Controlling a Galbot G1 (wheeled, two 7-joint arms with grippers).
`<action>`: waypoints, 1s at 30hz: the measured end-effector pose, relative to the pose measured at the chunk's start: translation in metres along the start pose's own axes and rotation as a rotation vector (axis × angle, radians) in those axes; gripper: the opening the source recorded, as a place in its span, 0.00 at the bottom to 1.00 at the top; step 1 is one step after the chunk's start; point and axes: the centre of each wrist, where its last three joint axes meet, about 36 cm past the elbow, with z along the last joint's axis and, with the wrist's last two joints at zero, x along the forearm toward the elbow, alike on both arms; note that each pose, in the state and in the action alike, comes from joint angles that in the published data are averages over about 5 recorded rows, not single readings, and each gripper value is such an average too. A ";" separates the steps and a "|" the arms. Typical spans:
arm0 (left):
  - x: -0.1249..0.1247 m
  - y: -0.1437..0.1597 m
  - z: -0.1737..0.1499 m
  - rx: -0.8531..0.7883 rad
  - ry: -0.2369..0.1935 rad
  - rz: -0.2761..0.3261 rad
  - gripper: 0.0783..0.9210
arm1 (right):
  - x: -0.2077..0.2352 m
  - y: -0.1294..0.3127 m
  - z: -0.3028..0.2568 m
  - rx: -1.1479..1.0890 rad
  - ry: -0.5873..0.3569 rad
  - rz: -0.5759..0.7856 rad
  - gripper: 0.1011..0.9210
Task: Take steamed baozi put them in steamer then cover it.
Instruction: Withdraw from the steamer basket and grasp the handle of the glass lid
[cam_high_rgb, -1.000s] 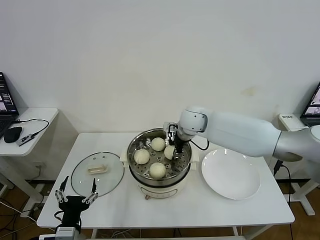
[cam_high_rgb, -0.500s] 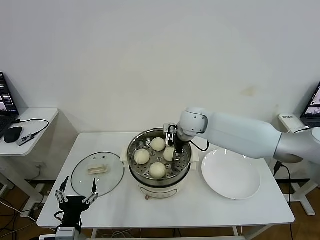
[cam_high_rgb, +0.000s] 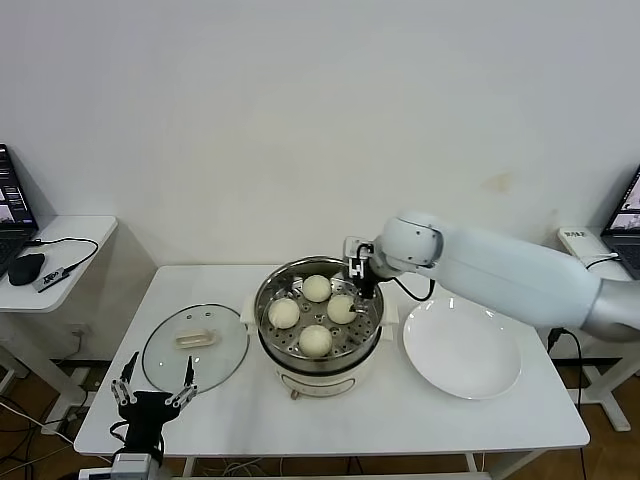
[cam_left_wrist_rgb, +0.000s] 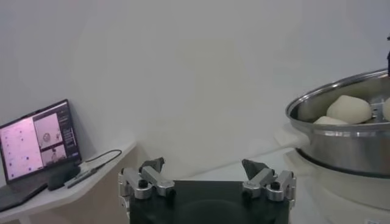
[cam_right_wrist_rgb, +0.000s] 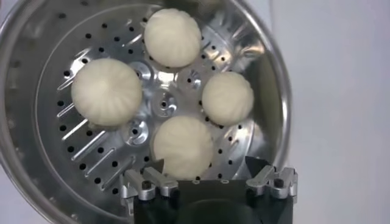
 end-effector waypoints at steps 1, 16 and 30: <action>0.000 0.000 0.000 0.000 0.000 0.000 0.88 | 0.002 0.004 0.006 -0.013 -0.024 0.024 0.88; -0.005 -0.008 0.010 -0.008 -0.001 0.007 0.88 | 0.001 0.102 0.122 -0.269 -0.483 0.465 0.88; -0.014 -0.009 0.034 -0.114 -0.018 0.005 0.88 | -0.022 0.206 0.222 -0.631 -0.759 0.848 0.88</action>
